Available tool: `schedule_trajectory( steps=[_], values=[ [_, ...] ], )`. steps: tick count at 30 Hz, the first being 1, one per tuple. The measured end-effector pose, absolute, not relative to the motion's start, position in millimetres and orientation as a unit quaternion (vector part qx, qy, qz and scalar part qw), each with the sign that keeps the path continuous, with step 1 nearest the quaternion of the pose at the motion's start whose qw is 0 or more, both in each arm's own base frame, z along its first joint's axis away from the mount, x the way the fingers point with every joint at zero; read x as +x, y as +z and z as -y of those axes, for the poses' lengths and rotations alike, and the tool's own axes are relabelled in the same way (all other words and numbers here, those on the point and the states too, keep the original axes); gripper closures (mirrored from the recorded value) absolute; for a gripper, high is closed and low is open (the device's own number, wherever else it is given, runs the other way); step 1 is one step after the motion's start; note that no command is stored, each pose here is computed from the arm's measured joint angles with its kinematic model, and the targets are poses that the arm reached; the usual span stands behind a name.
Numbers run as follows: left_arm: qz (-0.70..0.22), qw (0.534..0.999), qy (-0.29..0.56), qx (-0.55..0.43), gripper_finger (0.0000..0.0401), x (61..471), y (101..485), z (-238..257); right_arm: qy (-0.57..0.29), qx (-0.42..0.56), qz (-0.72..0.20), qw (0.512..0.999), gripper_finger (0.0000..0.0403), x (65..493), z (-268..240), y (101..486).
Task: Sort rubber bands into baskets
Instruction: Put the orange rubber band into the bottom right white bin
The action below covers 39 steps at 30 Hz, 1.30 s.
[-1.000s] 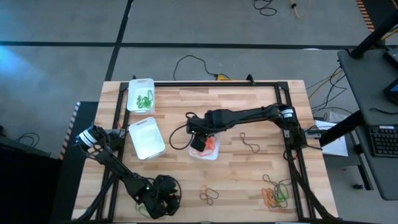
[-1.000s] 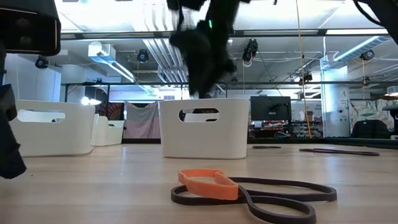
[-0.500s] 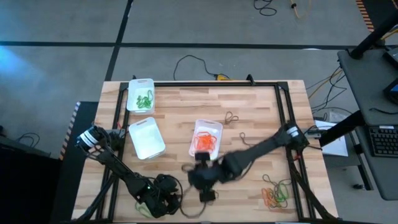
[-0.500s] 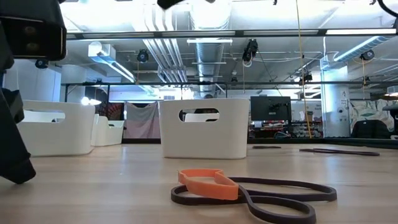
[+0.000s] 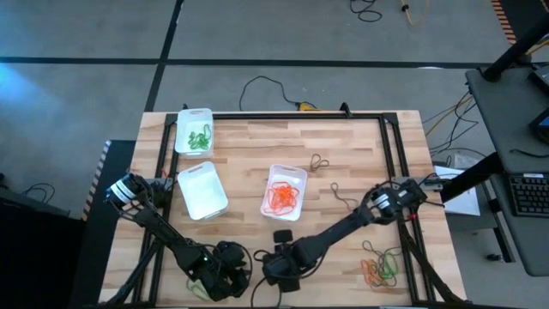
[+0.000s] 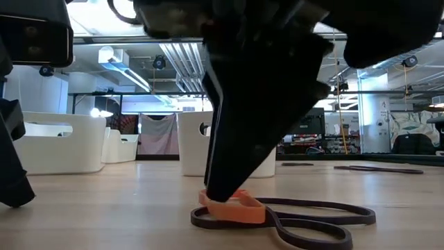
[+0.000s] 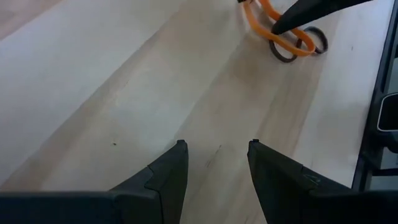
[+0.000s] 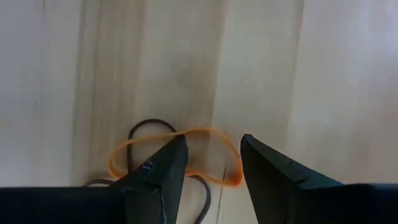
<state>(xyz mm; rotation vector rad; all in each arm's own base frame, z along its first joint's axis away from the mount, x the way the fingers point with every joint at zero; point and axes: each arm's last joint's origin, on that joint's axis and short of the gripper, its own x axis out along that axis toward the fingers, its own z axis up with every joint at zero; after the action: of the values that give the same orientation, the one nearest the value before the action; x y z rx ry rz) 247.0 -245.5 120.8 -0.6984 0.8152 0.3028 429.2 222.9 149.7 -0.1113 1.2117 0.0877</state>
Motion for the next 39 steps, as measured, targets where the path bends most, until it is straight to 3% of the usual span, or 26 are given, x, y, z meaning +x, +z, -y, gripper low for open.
schedule_trajectory(
  steps=[10,19,23,27,31,35,39],
  values=[
    [-0.391,0.848,0.143,-0.33,0.0248,246,121,246,0.068,-0.041,-0.593,0.802,0.0266,437,-213,132],
    [-0.385,0.85,0.146,-0.328,0.0248,246,121,246,0.061,-0.045,-0.592,0.802,0.0376,438,-209,132],
    [-0.382,0.852,0.149,-0.327,0.0248,246,120,245,0.06,-0.044,-0.594,0.801,0.039,439,-209,137],
    [-0.381,0.852,0.149,-0.327,0.0248,247,121,245,0.059,-0.042,-0.6,0.797,0.0391,443,-206,161],
    [-0.38,0.852,0.15,-0.327,0.0248,247,121,245,0.056,-0.078,-0.593,0.8,0.0391,440,-192,217],
    [-0.381,0.852,0.15,-0.325,0.0248,247,120,245,-0.004,-0.148,-0.598,0.788,0.0391,434,-164,257],
    [-0.381,0.853,0.148,-0.324,0.0248,247,121,245,-0.051,-0.151,-0.58,0.799,0.0391,441,-123,280]
  ],
)
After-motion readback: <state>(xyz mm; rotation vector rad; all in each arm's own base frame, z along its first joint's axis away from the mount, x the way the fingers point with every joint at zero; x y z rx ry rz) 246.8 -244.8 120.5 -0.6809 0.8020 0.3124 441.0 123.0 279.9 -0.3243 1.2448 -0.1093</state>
